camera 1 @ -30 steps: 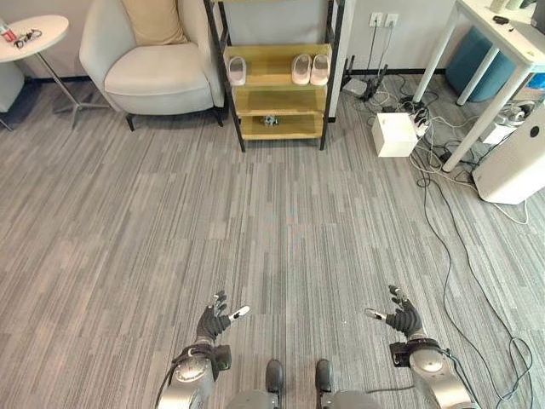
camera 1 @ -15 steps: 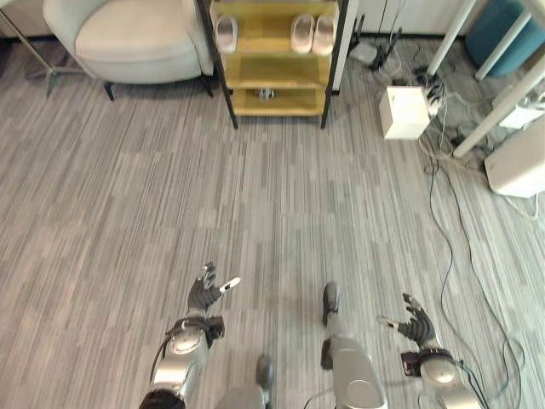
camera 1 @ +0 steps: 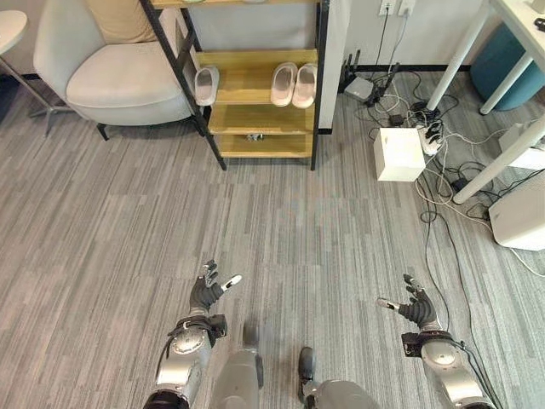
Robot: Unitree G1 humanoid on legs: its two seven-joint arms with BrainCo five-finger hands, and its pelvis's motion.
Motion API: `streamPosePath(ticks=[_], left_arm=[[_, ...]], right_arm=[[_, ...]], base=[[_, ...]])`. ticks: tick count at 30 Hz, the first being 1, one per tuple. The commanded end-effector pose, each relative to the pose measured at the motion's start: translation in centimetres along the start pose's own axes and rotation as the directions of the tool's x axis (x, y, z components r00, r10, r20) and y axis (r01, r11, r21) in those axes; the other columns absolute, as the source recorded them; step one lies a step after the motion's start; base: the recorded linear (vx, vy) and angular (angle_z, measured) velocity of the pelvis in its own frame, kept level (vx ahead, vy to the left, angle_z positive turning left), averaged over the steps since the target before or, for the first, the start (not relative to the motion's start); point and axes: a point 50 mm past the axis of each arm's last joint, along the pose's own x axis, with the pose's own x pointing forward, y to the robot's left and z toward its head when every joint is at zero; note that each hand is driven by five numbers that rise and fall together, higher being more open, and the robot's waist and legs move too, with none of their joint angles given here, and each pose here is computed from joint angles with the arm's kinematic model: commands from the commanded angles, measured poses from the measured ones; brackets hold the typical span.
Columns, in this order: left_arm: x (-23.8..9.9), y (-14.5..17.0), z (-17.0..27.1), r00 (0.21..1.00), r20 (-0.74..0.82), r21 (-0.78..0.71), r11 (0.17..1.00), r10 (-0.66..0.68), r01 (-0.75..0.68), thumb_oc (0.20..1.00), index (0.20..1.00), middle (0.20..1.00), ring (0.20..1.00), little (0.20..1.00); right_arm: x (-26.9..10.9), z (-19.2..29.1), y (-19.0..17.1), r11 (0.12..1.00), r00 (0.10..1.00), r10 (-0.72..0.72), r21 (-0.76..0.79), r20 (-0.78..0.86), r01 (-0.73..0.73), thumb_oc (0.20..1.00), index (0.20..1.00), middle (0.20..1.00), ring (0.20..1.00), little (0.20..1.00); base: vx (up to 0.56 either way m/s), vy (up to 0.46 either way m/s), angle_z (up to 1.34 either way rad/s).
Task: Arrange the slippers neatly on the shoe rack.
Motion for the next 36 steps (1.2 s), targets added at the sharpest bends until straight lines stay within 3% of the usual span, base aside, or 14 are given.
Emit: streamPosePath(ticks=[1, 15, 29, 36], left_arm=[[0.8, -0.3, 2.9, 0.991, 0.136, 0.012, 1.000, 0.002, -0.004, 1.000, 1.000, 1.000, 1.000, 1.000], [0.3, 1.1, 3.0, 0.990, 0.140, 0.060, 0.998, 0.011, -0.020, 1.000, 1.000, 1.000, 1.000, 1.000], [0.2, -0.6, 3.3, 0.986, 0.155, 0.041, 0.998, -0.060, 0.055, 1.000, 1.000, 1.000, 1.000, 1.000], [0.5, -0.9, 3.8, 0.984, 0.170, 0.053, 0.998, -0.052, 0.043, 1.000, 1.000, 1.000, 1.000, 1.000]], right_arm=[[-0.2, 0.9, -1.9, 0.997, 0.996, -0.073, 0.027, 0.061, 0.071, 1.000, 1.000, 1.000, 1.000, 1.000], [-0.9, 0.3, 0.9, 0.997, 1.000, 0.005, 0.080, 0.022, -0.006, 1.000, 1.000, 1.000, 1.000, 1.000], [-0.8, 0.3, -1.4, 0.996, 0.998, -0.053, 0.073, 0.040, 0.050, 1.000, 1.000, 1.000, 1.000, 1.000], [-1.0, -0.9, -2.3, 0.994, 0.996, -0.094, 0.048, -0.010, 0.094, 1.000, 1.000, 1.000, 1.000, 1.000]], base=[[0.35, 0.201, -0.30], [0.22, 0.188, -0.02], [0.31, -0.131, 0.36], [0.29, 0.167, -0.15]])
